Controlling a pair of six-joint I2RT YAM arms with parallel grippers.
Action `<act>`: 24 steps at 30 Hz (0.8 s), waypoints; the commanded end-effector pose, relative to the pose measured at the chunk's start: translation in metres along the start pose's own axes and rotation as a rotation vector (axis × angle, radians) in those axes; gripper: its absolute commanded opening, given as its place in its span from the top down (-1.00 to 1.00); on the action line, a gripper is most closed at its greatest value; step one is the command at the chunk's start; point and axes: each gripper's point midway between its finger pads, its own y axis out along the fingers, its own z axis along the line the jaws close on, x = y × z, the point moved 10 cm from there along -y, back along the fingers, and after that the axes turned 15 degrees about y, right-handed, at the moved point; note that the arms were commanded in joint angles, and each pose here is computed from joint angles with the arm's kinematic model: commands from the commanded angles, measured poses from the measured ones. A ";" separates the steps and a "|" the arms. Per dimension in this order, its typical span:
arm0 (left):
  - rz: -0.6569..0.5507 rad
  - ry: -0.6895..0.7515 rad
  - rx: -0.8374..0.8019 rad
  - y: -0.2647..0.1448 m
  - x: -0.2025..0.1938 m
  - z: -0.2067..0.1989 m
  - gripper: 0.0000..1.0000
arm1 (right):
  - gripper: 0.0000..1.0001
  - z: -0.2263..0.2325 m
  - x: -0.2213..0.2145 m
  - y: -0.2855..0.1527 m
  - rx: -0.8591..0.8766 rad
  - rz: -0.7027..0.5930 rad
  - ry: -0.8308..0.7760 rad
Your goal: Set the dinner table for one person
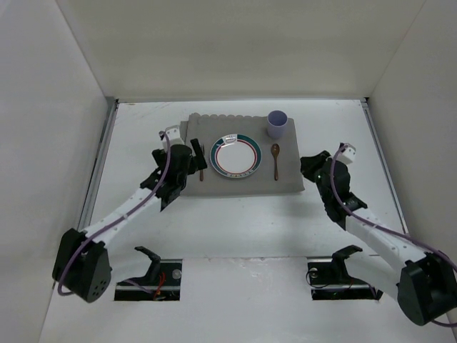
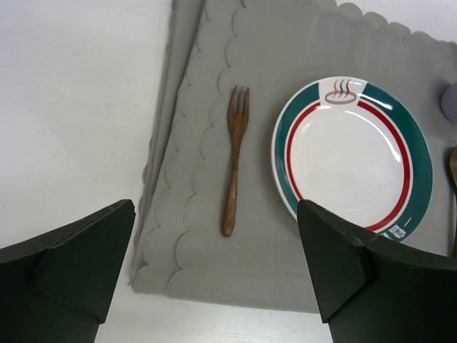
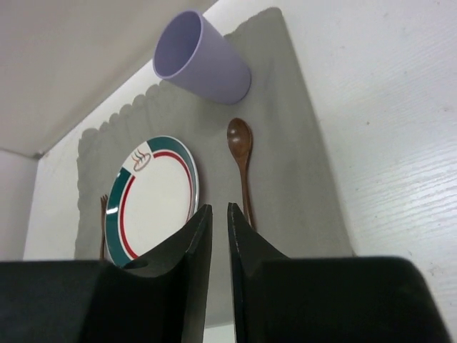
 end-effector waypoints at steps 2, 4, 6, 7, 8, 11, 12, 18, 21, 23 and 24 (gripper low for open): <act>-0.061 -0.140 0.114 -0.015 -0.018 0.023 -1.00 | 0.60 -0.003 0.018 -0.006 0.003 -0.139 0.054; -0.069 -0.215 0.190 -0.019 -0.034 0.038 -1.00 | 0.50 -0.008 0.023 -0.008 -0.015 -0.181 0.076; -0.074 -0.294 0.244 -0.023 -0.052 0.052 -1.00 | 0.37 -0.014 0.028 -0.008 -0.035 -0.215 0.088; -0.076 -0.325 0.261 -0.024 -0.059 0.057 -1.00 | 0.31 -0.019 0.030 -0.007 -0.054 -0.234 0.092; -0.080 -0.368 0.278 -0.026 -0.066 0.064 -1.00 | 0.25 -0.024 0.032 -0.006 -0.074 -0.253 0.095; -0.074 -0.469 0.319 -0.030 -0.081 0.081 -1.00 | 0.07 -0.037 0.035 -0.003 -0.132 -0.291 0.105; -0.062 -0.486 0.333 -0.032 -0.085 0.086 -1.00 | 0.04 -0.038 0.036 -0.002 -0.136 -0.297 0.104; 0.065 -0.502 0.395 -0.037 -0.098 0.100 -1.00 | -0.11 -0.041 0.043 -0.002 -0.140 -0.368 0.078; 0.086 -0.510 0.381 -0.034 -0.100 0.097 -1.00 | -0.13 -0.044 0.044 0.001 -0.156 -0.408 0.055; 0.076 -0.528 0.369 -0.032 -0.099 0.094 -1.00 | -0.14 -0.045 0.042 0.005 -0.179 -0.424 0.031; 0.066 -0.536 0.360 -0.031 -0.098 0.093 -1.00 | -0.14 -0.047 0.039 0.007 -0.190 -0.424 0.020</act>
